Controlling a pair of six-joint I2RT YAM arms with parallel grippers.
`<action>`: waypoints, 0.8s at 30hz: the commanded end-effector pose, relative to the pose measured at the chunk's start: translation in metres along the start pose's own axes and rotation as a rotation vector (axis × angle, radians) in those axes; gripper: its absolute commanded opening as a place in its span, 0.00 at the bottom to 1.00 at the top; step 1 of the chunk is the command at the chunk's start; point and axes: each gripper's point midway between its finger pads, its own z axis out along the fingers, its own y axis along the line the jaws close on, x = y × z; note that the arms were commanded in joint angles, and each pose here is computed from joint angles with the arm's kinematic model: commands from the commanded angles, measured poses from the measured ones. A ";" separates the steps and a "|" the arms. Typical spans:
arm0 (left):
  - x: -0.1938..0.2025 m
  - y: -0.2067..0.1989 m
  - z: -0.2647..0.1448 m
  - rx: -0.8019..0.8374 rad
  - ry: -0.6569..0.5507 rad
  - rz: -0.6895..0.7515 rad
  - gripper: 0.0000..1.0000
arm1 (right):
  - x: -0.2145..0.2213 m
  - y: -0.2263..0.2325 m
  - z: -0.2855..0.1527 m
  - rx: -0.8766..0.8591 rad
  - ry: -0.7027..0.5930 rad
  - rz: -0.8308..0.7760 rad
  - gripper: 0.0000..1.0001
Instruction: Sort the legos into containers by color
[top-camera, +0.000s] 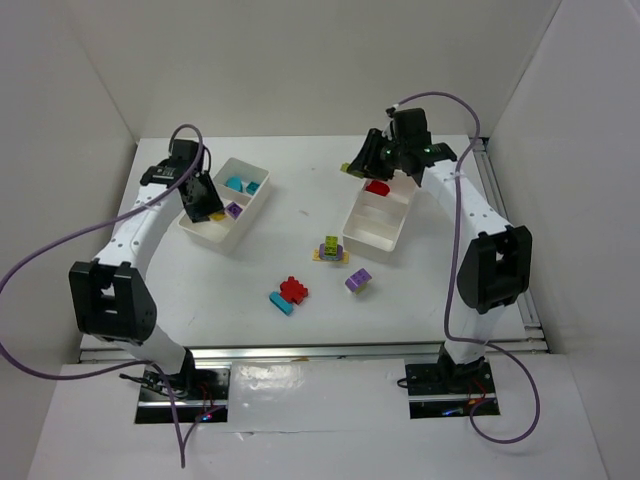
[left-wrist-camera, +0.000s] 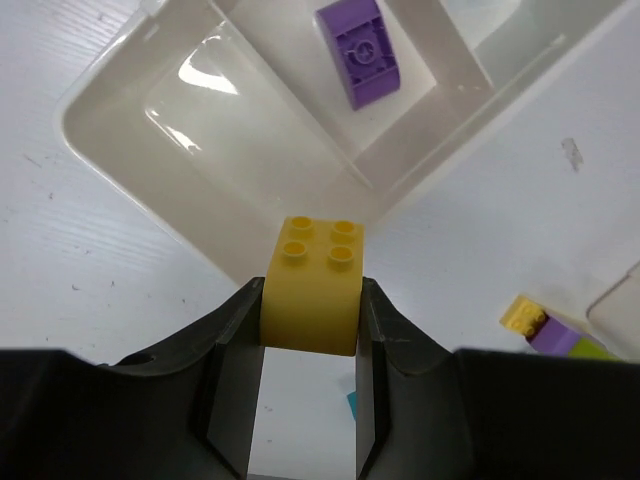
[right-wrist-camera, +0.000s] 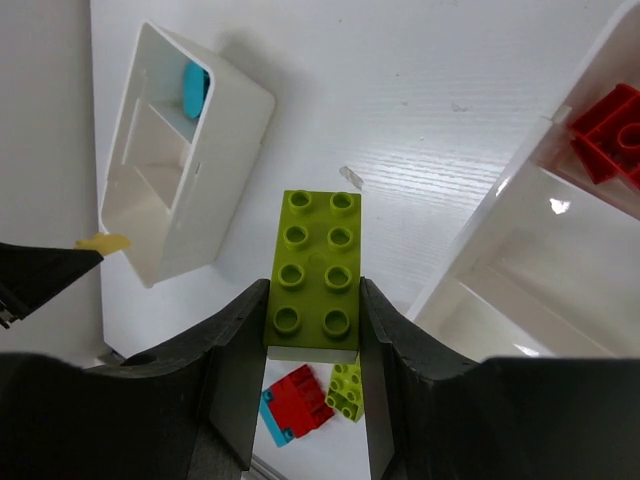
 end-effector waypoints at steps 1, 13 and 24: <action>-0.008 0.017 0.013 -0.120 -0.027 -0.076 0.00 | -0.001 0.000 -0.014 0.023 -0.024 -0.039 0.27; -0.015 0.027 0.031 -0.217 -0.002 -0.115 0.87 | 0.011 -0.069 -0.042 0.307 -0.038 -0.057 0.29; -0.045 -0.062 -0.018 -0.003 -0.134 0.057 0.98 | 0.026 -0.097 -0.020 0.363 0.050 -0.079 0.30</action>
